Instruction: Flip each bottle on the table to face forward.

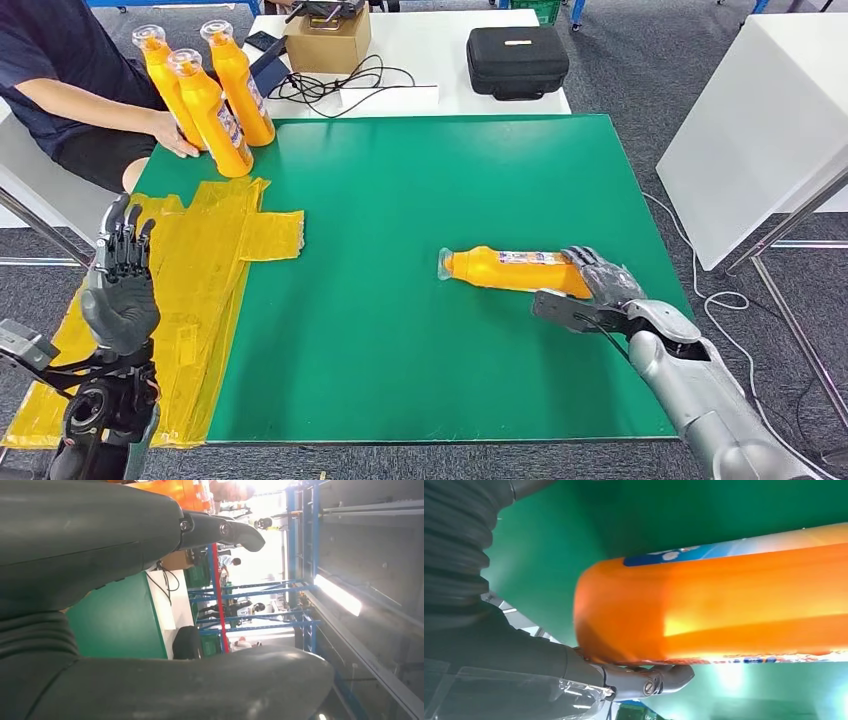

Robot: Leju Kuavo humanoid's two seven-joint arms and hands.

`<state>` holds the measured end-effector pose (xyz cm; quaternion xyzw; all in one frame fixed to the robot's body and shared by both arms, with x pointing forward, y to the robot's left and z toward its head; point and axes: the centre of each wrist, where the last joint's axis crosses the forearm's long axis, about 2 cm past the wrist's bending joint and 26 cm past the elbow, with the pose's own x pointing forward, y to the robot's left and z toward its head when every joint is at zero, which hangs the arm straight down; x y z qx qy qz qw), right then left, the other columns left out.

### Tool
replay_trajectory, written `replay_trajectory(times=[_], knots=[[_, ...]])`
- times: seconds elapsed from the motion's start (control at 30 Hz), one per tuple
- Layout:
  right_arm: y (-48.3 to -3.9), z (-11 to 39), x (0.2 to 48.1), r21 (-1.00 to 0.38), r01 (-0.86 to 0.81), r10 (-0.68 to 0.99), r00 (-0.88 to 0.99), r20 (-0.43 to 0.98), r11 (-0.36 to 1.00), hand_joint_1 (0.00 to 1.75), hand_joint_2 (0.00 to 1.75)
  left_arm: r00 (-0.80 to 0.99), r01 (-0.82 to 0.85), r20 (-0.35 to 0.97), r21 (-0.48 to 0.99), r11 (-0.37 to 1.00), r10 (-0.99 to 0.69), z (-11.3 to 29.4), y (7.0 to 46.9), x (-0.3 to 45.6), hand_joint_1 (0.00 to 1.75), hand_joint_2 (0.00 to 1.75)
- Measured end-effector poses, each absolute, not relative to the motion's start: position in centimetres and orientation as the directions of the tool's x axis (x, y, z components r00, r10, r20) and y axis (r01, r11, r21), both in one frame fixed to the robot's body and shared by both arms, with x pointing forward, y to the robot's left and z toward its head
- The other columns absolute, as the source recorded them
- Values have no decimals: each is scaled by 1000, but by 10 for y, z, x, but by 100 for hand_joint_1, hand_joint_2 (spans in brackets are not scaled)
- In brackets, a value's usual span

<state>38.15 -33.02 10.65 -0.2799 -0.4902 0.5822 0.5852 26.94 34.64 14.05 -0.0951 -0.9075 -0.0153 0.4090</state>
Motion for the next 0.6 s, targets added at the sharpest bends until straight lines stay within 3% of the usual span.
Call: replay_trajectory(times=[0.3,0.43,0.6], knots=[[-315,110,392,-893,-414,954,-154,257,173,0,175,-646,188,744,-64,980,172,140,346,272,0,0],[-307,111,397,-890,-422,953,-154,261,176,171,175,-643,189,744,-78,979,183,139,346,273,0,0],[-301,115,402,-889,-423,950,-167,263,172,175,175,-644,190,742,-84,978,189,139,346,275,0,0]])
